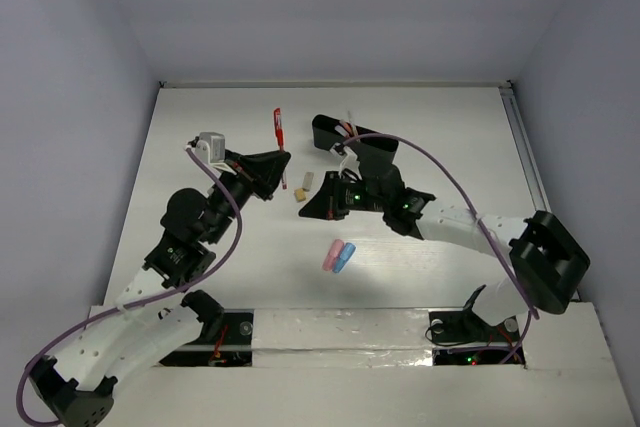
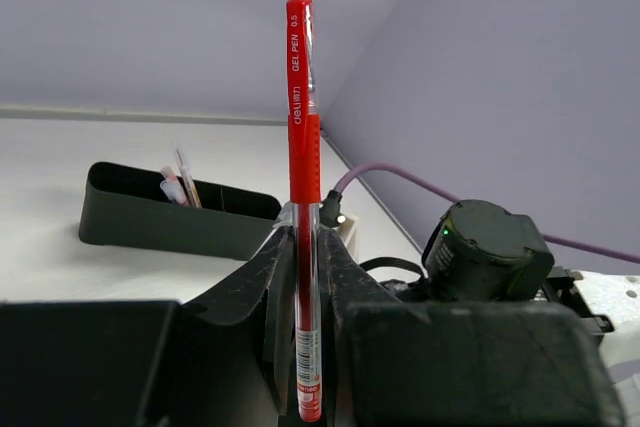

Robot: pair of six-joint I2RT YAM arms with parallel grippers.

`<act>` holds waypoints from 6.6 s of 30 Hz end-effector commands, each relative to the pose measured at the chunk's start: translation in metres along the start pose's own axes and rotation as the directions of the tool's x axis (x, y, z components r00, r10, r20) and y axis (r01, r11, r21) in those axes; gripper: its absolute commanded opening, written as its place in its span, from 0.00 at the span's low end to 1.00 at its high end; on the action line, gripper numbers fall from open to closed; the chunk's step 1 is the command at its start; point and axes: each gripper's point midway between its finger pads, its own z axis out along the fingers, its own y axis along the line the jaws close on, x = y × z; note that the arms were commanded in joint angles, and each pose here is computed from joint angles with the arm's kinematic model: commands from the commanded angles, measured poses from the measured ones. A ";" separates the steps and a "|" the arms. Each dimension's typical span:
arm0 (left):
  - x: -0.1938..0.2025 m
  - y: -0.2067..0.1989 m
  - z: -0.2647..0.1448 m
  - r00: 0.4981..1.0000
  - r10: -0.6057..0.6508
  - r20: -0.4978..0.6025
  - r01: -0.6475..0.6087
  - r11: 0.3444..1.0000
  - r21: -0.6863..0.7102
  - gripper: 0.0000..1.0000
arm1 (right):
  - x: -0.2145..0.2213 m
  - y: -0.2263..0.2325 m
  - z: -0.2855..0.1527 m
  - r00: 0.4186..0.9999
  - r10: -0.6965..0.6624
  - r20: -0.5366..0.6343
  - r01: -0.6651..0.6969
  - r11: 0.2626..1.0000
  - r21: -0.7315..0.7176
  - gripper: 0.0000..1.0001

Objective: Sort the stationery into containers
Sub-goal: Close the pen cap on the pen, then place the pen in the storage box, then pick up the stationery from the center of the board.

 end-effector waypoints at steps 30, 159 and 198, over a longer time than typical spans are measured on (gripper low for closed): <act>0.063 -0.042 -0.007 0.977 -0.072 -0.199 0.133 0.941 0.311 0.00 | -0.101 0.101 -0.092 0.732 -0.497 0.465 0.534 0.843 0.060 0.73; 0.008 0.019 -0.030 0.966 0.179 -0.189 -0.185 0.982 -0.019 0.00 | -0.132 -0.121 -0.003 0.824 -0.551 0.133 0.386 0.718 0.579 0.00; 0.012 0.036 -0.032 0.956 0.221 -0.193 -0.229 0.973 -0.020 0.00 | -0.094 -0.227 0.071 0.880 -0.465 -0.096 0.304 0.396 0.867 0.22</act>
